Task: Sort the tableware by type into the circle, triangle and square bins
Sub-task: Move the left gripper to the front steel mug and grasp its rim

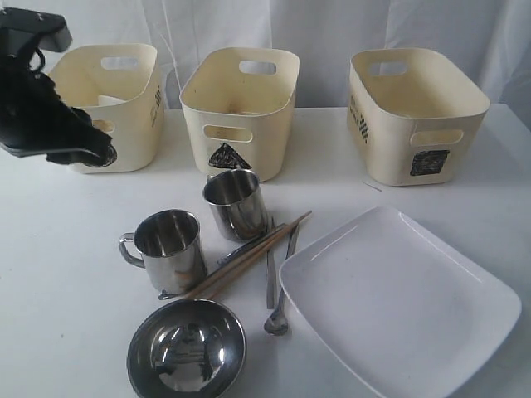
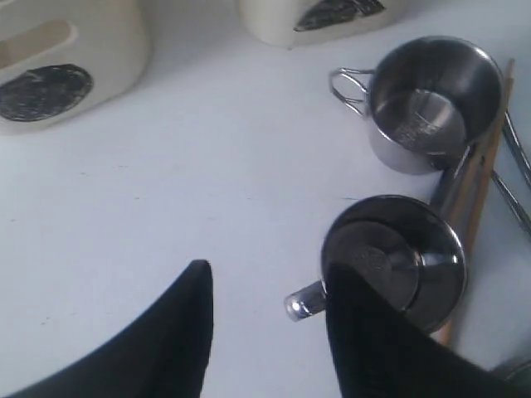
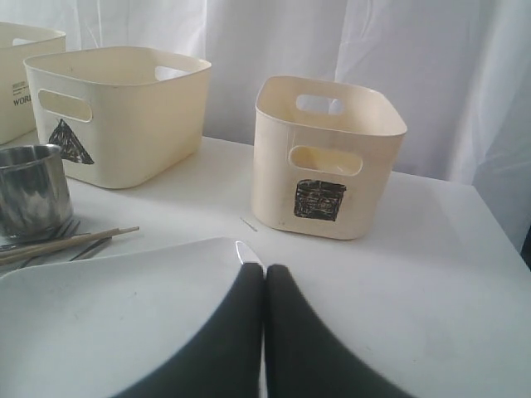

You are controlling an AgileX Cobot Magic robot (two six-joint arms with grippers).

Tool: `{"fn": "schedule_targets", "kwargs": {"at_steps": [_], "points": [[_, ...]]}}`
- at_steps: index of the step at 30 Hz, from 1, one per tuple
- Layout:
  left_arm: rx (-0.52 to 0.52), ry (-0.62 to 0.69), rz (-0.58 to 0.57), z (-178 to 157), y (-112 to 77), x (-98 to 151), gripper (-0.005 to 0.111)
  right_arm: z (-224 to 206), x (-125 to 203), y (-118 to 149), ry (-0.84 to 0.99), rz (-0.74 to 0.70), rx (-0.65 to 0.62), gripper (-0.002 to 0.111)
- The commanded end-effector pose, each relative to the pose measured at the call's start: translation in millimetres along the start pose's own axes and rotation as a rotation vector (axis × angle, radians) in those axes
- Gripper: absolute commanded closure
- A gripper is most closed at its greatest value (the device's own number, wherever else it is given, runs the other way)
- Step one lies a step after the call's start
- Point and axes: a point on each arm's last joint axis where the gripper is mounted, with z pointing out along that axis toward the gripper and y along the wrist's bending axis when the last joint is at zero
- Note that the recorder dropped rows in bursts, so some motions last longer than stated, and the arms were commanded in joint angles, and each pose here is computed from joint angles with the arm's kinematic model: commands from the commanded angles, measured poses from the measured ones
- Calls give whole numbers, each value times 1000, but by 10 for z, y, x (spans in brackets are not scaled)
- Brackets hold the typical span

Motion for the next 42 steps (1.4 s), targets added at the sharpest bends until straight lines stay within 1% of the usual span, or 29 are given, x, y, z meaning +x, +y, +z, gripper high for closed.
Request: {"fn": "schedule_targets", "kwargs": {"at_steps": [1, 9, 13, 16, 20, 28, 39, 40, 42], "points": [[51, 32, 71, 207, -178, 62, 58, 0, 15, -2, -5, 3, 6, 108], [41, 74, 77, 655, -122, 89, 58, 0, 15, -2, -5, 3, 6, 108], [81, 100, 56, 817, -144, 127, 58, 0, 15, -2, -5, 3, 6, 108], [137, 92, 70, 877, -195, 129, 58, 0, 15, -2, -5, 3, 6, 108], [187, 62, 94, 878, -239, 106, 58, 0, 15, -2, -5, 3, 6, 108], [206, 94, 110, 931, -249, 145, 58, 0, 15, -2, -5, 3, 6, 108], [201, 163, 97, 1262, -215, 273, 58, 0, 15, -2, -5, 3, 6, 108], [201, 170, 100, 1291, -213, 287, 59, 0, 15, -2, -5, 3, 6, 108], [204, 183, 106, 1335, -211, 312, 63, 0, 15, -2, -5, 3, 6, 108]]}}
